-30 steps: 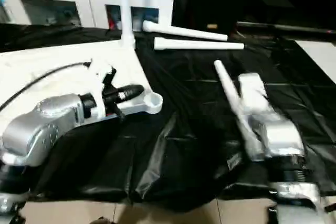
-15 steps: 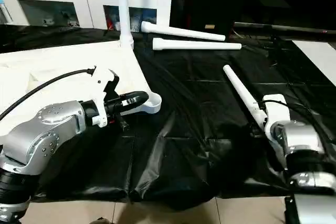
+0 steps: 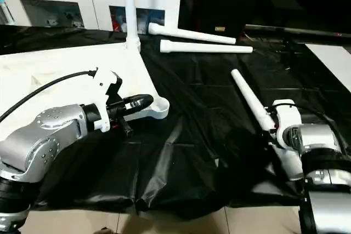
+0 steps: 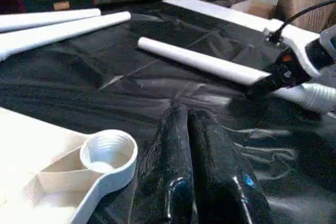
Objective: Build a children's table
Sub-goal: Rotate table base, then pick table leg
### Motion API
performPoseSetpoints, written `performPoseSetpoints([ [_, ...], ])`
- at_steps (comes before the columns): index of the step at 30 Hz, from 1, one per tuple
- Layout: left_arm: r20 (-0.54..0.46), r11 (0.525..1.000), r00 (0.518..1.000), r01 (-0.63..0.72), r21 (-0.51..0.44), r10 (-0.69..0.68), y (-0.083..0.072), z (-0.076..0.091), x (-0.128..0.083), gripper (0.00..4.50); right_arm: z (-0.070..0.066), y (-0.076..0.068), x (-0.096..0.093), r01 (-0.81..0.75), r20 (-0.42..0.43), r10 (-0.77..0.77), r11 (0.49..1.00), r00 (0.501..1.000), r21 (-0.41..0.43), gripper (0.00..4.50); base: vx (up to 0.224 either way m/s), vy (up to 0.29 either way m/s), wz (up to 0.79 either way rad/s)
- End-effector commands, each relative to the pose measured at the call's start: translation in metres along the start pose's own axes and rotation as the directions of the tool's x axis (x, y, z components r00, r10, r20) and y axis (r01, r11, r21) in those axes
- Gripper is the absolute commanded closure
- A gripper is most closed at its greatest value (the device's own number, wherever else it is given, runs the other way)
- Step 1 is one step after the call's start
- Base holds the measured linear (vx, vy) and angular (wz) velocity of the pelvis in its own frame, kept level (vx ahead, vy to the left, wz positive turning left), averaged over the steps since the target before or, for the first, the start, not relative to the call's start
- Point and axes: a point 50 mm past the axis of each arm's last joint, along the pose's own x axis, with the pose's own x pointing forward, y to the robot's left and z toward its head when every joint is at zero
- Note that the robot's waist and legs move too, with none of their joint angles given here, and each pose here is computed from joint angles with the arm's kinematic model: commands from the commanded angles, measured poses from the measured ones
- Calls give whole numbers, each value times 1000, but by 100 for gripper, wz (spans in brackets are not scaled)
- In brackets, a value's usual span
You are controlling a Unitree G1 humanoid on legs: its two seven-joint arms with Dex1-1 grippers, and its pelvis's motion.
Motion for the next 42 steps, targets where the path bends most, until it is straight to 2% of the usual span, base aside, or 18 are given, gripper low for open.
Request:
performPoseSetpoints([
  [1, 29, 1000, 999, 26, -4, -26, -2, 9, -2, 385, -7, -6, 0, 13, -26, -12, 999, 1000, 39, 173, 0, 0, 0],
  [2, 41, 999, 999, 30, -11, -29, -3, 11, -2, 375, -5, -6, 0, 12, -13, -11, 999, 1000, 50, 184, 0, 0, 0],
  [4, 137, 996, 990, 55, -77, -44, -3, 24, -2, 350, 20, 3, -7, -65, 137, 52, 994, 989, 89, 202, 0, 0, 0],
  [8, 215, 985, 976, 80, -154, -46, -4, 33, 1, 330, 42, 17, -15, -175, 264, 142, 979, 954, 103, 239, 0, 0, 0],
  [12, 308, 929, 951, 105, -355, 11, -1, 46, 22, 304, 80, 66, -34, -429, 470, 359, 902, 806, 48, 270, 0, 0, 0],
  [13, 308, 929, 951, 105, -355, 11, -1, 46, 22, 301, 80, 66, -34, -429, 470, 359, 902, 806, 48, 277, 0, 0, 0],
  [14, 293, 908, 955, 81, -412, 48, 2, 46, 33, 294, 91, 94, -44, -518, 527, 459, 854, 715, -41, 283, 0, 0, 0],
  [17, 239, 902, 968, 29, -431, 83, 6, 41, 44, 266, 96, 128, -53, -599, 542, 569, 788, 618, -143, 314, 0, 0, 0],
  [19, 205, 903, 974, 0, -430, 98, 8, 38, 48, 259, 95, 136, -52, -602, 535, 579, 783, 616, -155, 329, 0, 0, 0],
  [22, 133, 924, 985, -52, -380, 111, 9, 28, 51, 232, 89, 148, -42, -551, 501, 552, 817, 666, -168, 346, 0, 0, 0],
  [23, 110, 935, 986, -77, -346, 122, 10, 25, 50, 225, 85, 150, -34, -489, 501, 494, 859, 711, -153, 352, 0, 0, 0],
  [25, 106, 935, 986, -87, -345, 131, 11, 26, 49, 201, 83, 150, -32, -466, 505, 467, 874, 726, -137, 308, 0, 0, 0],
  [26, 102, 946, 988, -82, -315, 120, 10, 26, 46, 192, 80, 150, -29, -443, 488, 437, 890, 756, -111, 313, 0, 0, 0],
  [28, 68, 974, 995, -63, -219, 79, 8, 23, 39, 187, 74, 146, -24, -378, 442, 364, 924, 820, -58, 309, 0, 0, 0],
  [29, 32, 986, 998, -54, -158, 60, 7, 19, 34, 173, 72, 144, -21, -333, 415, 316, 942, 853, -33, 272, 0, 0, 0],
  [31, -20, 996, 999, -44, -81, 42, 6, 13, 28, 162, 70, 142, -17, -279, 388, 267, 960, 882, -28, 266, 0, 0, 0],
  [37, -155, 994, 988, 36, 101, -20, -3, -2, 17, 117, 68, 146, -13, -253, 340, 245, 967, 908, -21, 221, 0, 0, 0],
  [42, -287, 970, 955, 141, 198, -80, -10, -20, 8, 65, 48, 157, 2, -305, 216, 288, 951, 933, 52, 168, 0, 0, 0],
])
